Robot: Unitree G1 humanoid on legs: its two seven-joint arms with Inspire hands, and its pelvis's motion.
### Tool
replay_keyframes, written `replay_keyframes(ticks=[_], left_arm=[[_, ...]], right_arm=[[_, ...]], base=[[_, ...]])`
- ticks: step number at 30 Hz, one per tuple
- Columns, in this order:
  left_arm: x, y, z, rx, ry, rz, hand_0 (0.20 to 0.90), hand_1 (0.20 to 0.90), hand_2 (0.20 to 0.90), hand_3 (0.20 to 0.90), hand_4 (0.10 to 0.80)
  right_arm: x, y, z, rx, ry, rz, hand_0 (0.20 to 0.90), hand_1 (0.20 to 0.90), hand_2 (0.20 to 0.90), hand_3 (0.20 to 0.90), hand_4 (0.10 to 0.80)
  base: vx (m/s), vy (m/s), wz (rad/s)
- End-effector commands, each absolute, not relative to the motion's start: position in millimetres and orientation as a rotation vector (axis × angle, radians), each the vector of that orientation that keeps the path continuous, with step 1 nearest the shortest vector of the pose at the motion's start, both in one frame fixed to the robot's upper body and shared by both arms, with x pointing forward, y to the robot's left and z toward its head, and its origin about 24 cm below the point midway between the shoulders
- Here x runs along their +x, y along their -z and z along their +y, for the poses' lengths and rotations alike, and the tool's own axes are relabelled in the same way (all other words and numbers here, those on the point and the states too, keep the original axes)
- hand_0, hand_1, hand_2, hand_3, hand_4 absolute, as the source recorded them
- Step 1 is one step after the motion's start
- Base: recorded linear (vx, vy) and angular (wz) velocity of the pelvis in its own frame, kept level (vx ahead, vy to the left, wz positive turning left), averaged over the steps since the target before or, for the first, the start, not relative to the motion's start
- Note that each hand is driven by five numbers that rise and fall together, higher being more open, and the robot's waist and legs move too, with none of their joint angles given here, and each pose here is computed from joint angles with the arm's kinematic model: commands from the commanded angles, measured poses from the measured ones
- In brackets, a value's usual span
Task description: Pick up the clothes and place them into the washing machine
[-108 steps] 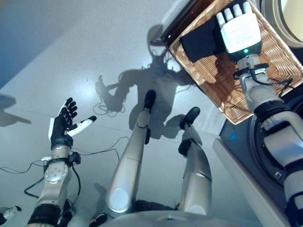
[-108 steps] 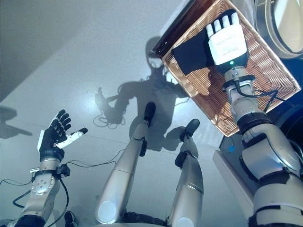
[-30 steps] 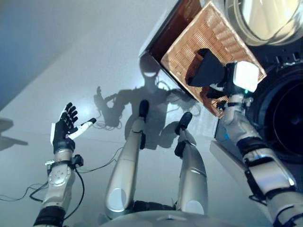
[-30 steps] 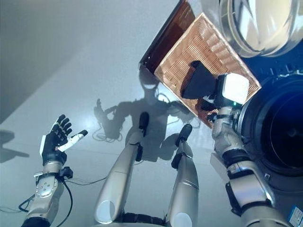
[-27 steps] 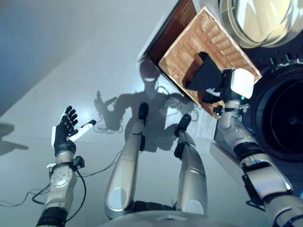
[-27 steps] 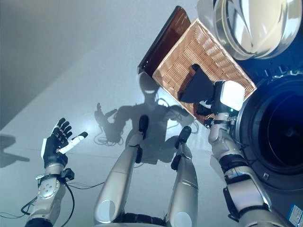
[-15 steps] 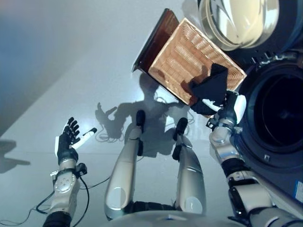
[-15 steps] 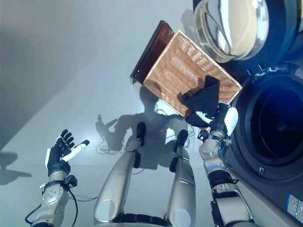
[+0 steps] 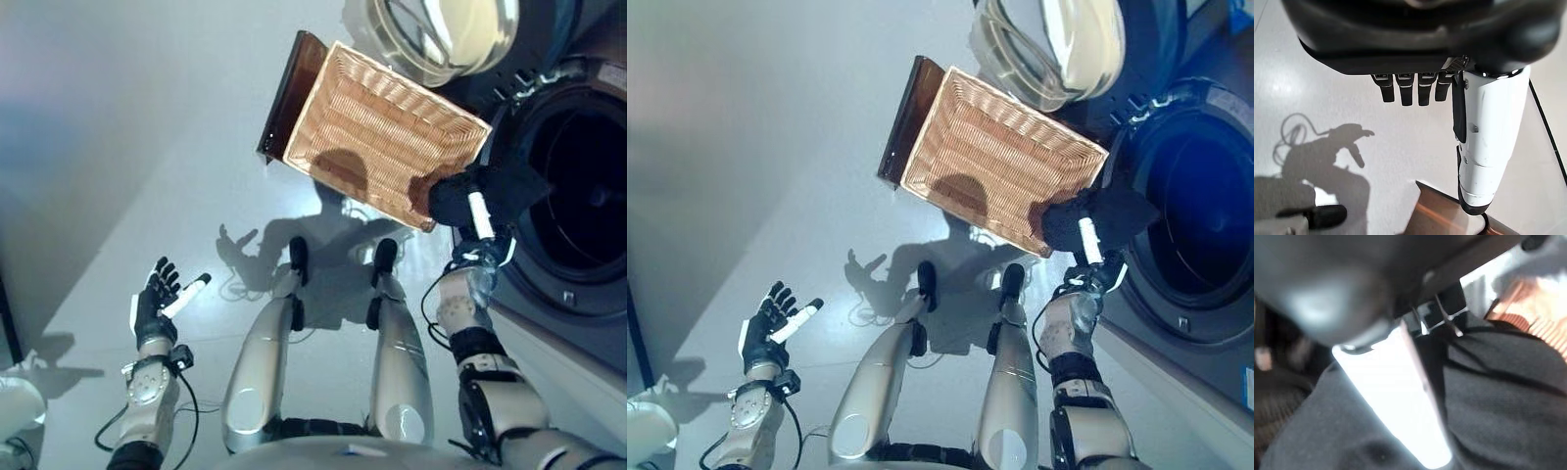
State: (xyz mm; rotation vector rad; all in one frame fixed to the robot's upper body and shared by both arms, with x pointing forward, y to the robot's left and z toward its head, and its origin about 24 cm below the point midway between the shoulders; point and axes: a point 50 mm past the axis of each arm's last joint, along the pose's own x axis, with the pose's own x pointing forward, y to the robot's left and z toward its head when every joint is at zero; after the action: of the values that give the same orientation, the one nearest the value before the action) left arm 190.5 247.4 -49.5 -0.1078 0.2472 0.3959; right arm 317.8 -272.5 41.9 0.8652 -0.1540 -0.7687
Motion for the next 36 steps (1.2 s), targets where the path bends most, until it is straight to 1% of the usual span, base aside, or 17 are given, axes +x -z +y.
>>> replay_keyframes(ticks=[1, 5, 9, 19, 22, 25, 36], left_arm=[[169, 56, 252, -0.151, -0.442, 0.266, 0.9, 0.9, 0.9, 0.9, 0.8], [167, 62, 243, -0.165, -0.408, 0.298, 0.9, 0.9, 0.9, 0.9, 0.8], [168, 63, 235, -0.171, -0.379, 0.308, 0.9, 0.9, 0.9, 0.9, 0.8], [170, 62, 223, -0.17, -0.316, 0.307, 0.9, 0.9, 0.9, 0.9, 0.8], [174, 55, 219, -0.177, -0.284, 0.275, 0.9, 0.9, 0.9, 0.9, 0.8], [175, 52, 215, -0.197, -0.27, 0.26, 0.9, 0.9, 0.9, 0.9, 0.8], [183, 40, 205, -0.226, -0.215, 0.209, 0.9, 0.9, 0.9, 0.9, 0.8]], right_arm=[[312, -87, -315, 1.001, 0.832, -0.502, 0.2, 0.2, 0.2, 0.2, 0.3], [313, -97, -327, 1.106, 0.895, -0.568, 0.2, 0.2, 0.2, 0.2, 0.3], [317, -121, -342, 1.152, 0.942, -0.636, 0.2, 0.2, 0.2, 0.2, 0.3], [319, -177, -377, 1.113, 1.024, -0.704, 0.2, 0.2, 0.2, 0.2, 0.3], [320, -204, -387, 1.025, 1.009, -0.712, 0.2, 0.2, 0.2, 0.2, 0.3], [316, -221, -396, 1.005, 1.019, -0.744, 0.2, 0.2, 0.2, 0.2, 0.3], [285, -271, -431, 0.97, 1.127, -0.88, 0.2, 0.2, 0.2, 0.2, 0.3]], base=[[-0.022, -0.026, -0.16], [-0.01, -0.02, -0.11], [-0.019, -0.021, -0.05], [-0.003, -0.059, 0.04], [0.013, -0.08, 0.08], [0.004, -0.071, 0.05], [0.033, -0.025, 0.06]])
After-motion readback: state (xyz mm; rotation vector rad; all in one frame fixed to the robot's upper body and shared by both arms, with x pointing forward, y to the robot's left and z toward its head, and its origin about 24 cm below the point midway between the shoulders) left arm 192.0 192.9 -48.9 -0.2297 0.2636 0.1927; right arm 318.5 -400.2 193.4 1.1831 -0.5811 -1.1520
